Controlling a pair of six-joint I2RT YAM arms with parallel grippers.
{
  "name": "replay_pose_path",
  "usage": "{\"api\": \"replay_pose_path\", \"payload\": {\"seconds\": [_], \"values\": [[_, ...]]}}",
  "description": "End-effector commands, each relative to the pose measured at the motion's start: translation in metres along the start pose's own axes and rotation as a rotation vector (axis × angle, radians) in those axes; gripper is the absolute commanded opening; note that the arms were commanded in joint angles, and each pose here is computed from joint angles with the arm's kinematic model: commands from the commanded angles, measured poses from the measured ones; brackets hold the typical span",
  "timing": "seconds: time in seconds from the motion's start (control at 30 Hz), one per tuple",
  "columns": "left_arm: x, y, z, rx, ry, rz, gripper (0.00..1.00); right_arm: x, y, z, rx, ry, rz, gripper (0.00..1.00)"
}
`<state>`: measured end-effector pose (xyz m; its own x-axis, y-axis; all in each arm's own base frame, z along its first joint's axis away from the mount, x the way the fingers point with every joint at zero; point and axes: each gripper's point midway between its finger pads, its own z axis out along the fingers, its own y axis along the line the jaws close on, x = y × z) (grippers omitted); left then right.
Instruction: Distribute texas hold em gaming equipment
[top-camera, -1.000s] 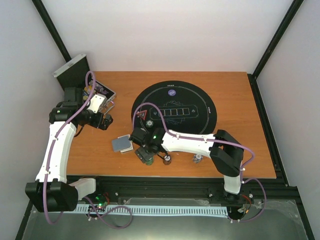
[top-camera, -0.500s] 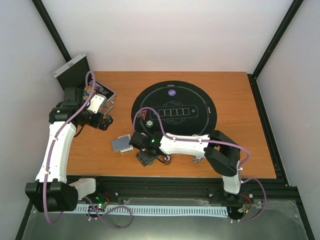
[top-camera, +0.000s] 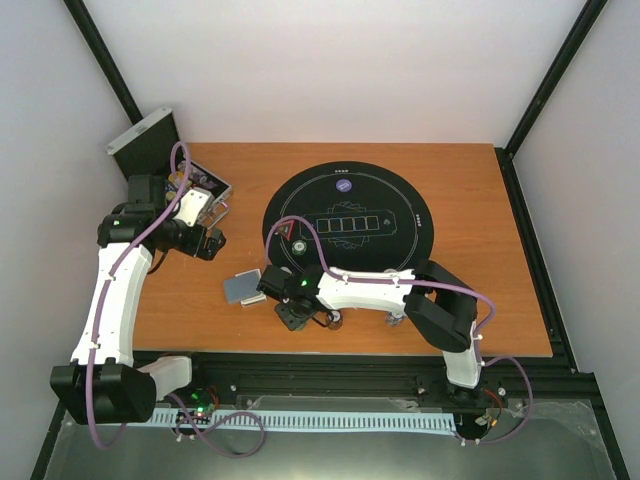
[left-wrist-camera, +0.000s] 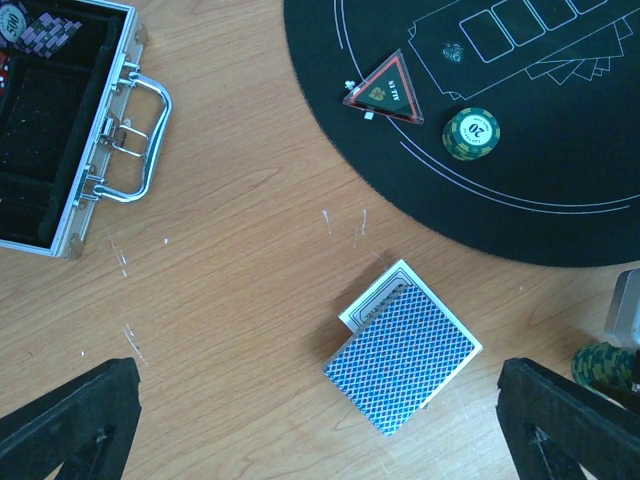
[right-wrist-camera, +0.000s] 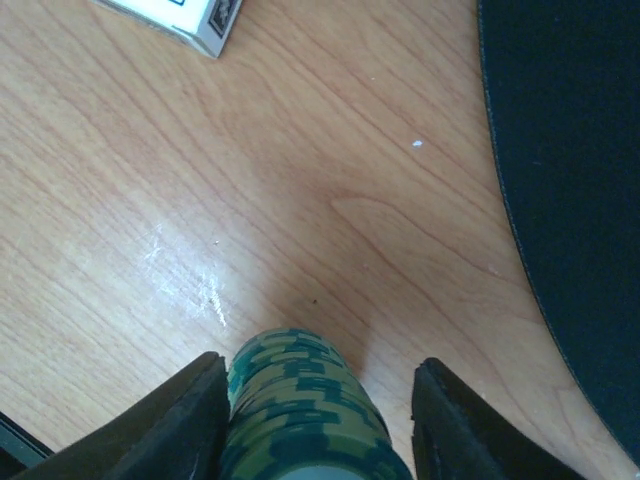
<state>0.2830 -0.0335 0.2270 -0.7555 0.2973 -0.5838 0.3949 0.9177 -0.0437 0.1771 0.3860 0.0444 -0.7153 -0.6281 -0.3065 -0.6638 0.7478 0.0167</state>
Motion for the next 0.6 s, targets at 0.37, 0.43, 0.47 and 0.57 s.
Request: {"api": "replay_pose_path", "payload": {"seconds": [0.37, 0.43, 0.47, 0.57], "values": [[-0.0104, -0.0012, -0.0129, -0.005, -0.043, 0.015, 1.0, -0.0049, 0.0066, -0.0104, -0.021, -0.026, -0.002, 0.45], [-0.0104, -0.0013, -0.0131, -0.005, -0.043, 0.015, 1.0, -0.0048, 0.0075, -0.01, -0.026, -0.022, -0.002, 0.45], [-0.0099, -0.0014, -0.0129, -0.004, -0.042, 0.014, 1.0, -0.0048, 0.0079, -0.0103, -0.028, -0.022, -0.003, 0.45], [-0.0097, -0.0013, -0.0129, -0.005, -0.041, 0.015, 1.0, -0.0048, 0.0091, -0.0112, -0.03, -0.021, -0.004, 0.43]]}}
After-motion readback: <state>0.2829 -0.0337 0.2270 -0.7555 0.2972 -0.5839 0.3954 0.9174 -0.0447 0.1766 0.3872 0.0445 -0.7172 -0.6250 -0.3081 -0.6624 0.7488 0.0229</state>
